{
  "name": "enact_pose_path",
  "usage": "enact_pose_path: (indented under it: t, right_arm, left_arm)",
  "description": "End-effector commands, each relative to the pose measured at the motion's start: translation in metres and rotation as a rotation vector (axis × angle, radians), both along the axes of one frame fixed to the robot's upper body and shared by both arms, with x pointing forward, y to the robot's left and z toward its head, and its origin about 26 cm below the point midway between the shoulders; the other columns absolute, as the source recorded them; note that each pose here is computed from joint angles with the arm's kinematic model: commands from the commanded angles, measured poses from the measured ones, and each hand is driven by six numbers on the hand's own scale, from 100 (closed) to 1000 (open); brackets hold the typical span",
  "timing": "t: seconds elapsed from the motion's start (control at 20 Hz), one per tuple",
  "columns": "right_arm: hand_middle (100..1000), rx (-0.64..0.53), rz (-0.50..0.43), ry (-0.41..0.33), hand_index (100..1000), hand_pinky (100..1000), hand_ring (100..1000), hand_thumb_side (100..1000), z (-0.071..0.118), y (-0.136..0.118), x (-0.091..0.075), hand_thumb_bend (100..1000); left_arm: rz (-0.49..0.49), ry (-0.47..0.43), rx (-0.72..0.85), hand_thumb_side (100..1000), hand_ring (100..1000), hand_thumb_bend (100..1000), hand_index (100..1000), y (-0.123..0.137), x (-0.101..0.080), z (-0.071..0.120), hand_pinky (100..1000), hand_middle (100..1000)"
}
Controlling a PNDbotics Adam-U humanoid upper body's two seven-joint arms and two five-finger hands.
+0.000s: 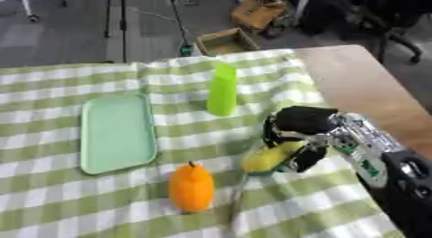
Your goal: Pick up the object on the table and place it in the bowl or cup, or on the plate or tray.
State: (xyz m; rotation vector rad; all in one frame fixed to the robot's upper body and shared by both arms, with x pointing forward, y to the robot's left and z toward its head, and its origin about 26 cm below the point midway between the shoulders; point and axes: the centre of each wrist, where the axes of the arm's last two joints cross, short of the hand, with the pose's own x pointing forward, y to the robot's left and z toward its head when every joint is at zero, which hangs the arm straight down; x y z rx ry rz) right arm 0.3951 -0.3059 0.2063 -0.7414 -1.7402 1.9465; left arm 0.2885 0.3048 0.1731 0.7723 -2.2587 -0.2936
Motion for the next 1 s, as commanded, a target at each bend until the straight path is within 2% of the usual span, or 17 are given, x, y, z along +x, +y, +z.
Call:
enact_pose_path:
  t: [0.05, 0.25, 0.4, 0.55, 0.6, 0.65, 0.85, 0.9, 0.95, 1.0]
  right_arm:
    - [330, 0.096, 0.035, -0.050, 418, 138, 311, 140, 0.032, 0.008, 0.001, 354]
    - [308, 0.144, 0.091, -0.073, 418, 139, 311, 127, 0.053, 0.033, 0.011, 363]
    - [310, 0.155, 0.128, -0.069, 420, 144, 314, 124, 0.058, 0.055, 0.023, 349]
    - [317, 0.146, 0.167, -0.044, 424, 149, 318, 129, 0.057, 0.084, 0.040, 337]
    - [341, 0.137, 0.177, -0.035, 442, 170, 334, 163, 0.055, 0.091, 0.045, 297]
    - [342, 0.120, 0.196, -0.022, 442, 170, 334, 123, 0.053, 0.103, 0.052, 322]
    - [374, 0.073, 0.208, -0.013, 466, 214, 362, 106, 0.043, 0.135, 0.074, 312]
    - [394, 0.070, 0.199, -0.019, 488, 248, 352, 100, 0.040, 0.140, 0.078, 243]
    - [401, 0.084, 0.182, -0.026, 496, 258, 356, 100, 0.037, 0.144, 0.082, 232]
    - [429, 0.096, 0.166, -0.035, 525, 301, 385, 108, 0.033, 0.147, 0.085, 110]
  left_arm:
    - [-0.005, -0.022, 0.028, 1000, 706, 375, 859, 0.002, -0.003, 0.008, 822, 762]
    - [-0.011, -0.017, 0.027, 1000, 706, 373, 859, 0.001, -0.003, 0.007, 822, 763]
    - [-0.017, -0.015, 0.027, 1000, 707, 372, 859, 0.000, -0.003, 0.007, 822, 763]
    - [-0.033, -0.012, 0.025, 1000, 707, 371, 860, -0.003, -0.002, 0.007, 822, 764]
    - [-0.039, -0.011, 0.024, 1000, 707, 376, 860, -0.003, -0.002, 0.007, 822, 764]
    - [-0.050, -0.014, 0.022, 1000, 707, 374, 860, -0.005, -0.001, 0.008, 822, 764]
    - [-0.102, -0.028, 0.014, 1000, 708, 377, 860, -0.014, 0.003, 0.012, 821, 764]
    - [-0.113, -0.030, 0.012, 1000, 708, 378, 860, -0.016, 0.003, 0.013, 821, 764]
    - [-0.126, -0.033, 0.010, 1000, 708, 378, 860, -0.018, 0.004, 0.014, 821, 764]
    - [-0.135, -0.034, 0.009, 1000, 708, 377, 860, -0.020, 0.005, 0.015, 821, 764]
